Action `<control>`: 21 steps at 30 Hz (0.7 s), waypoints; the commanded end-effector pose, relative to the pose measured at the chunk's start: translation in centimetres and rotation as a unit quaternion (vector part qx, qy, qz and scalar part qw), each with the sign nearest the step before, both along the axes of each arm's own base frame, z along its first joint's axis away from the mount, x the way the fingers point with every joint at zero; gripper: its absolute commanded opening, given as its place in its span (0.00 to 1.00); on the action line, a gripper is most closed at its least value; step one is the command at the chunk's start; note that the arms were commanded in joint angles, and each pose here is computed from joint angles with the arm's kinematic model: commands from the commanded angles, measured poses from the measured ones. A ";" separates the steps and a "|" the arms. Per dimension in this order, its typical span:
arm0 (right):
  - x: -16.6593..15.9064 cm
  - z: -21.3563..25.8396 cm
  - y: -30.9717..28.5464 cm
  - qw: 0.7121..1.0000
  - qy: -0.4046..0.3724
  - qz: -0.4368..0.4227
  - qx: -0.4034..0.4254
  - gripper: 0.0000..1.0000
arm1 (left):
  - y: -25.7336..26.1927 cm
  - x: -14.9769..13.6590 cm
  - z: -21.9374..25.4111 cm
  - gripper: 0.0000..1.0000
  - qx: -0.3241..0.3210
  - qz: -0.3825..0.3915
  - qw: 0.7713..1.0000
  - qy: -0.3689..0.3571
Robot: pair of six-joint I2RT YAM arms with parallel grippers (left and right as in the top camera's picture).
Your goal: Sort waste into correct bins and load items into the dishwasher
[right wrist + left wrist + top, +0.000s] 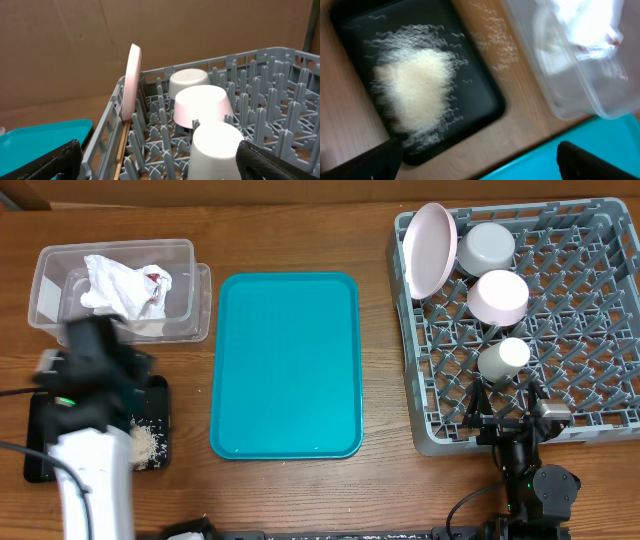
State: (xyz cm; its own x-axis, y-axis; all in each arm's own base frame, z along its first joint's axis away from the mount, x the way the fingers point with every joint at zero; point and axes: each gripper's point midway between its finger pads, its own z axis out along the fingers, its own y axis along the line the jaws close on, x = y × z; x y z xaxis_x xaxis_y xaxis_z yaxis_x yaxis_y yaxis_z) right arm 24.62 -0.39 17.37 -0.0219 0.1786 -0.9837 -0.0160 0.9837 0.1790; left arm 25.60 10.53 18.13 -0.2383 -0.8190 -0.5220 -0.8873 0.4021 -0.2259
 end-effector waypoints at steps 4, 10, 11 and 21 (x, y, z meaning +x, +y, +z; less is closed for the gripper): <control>0.0 -0.2 -0.1 1.000 -0.002 -0.001 -0.002 1.00 | -4.1 2.6 -4.2 1.00 0.098 -0.183 0.973 -0.096; 0.0 -0.2 -0.1 1.000 -0.002 -0.001 -0.002 1.00 | -4.4 -0.7 -8.9 1.00 0.112 -0.190 0.966 -0.134; 0.0 -0.2 -0.1 1.000 -0.002 -0.001 -0.002 1.00 | -4.5 -1.1 -9.4 1.00 0.110 -0.193 0.965 -0.138; 0.0 -0.2 -0.1 1.000 -0.002 -0.001 -0.002 1.00 | -4.9 -1.8 -9.1 1.00 0.178 -0.244 0.933 -0.196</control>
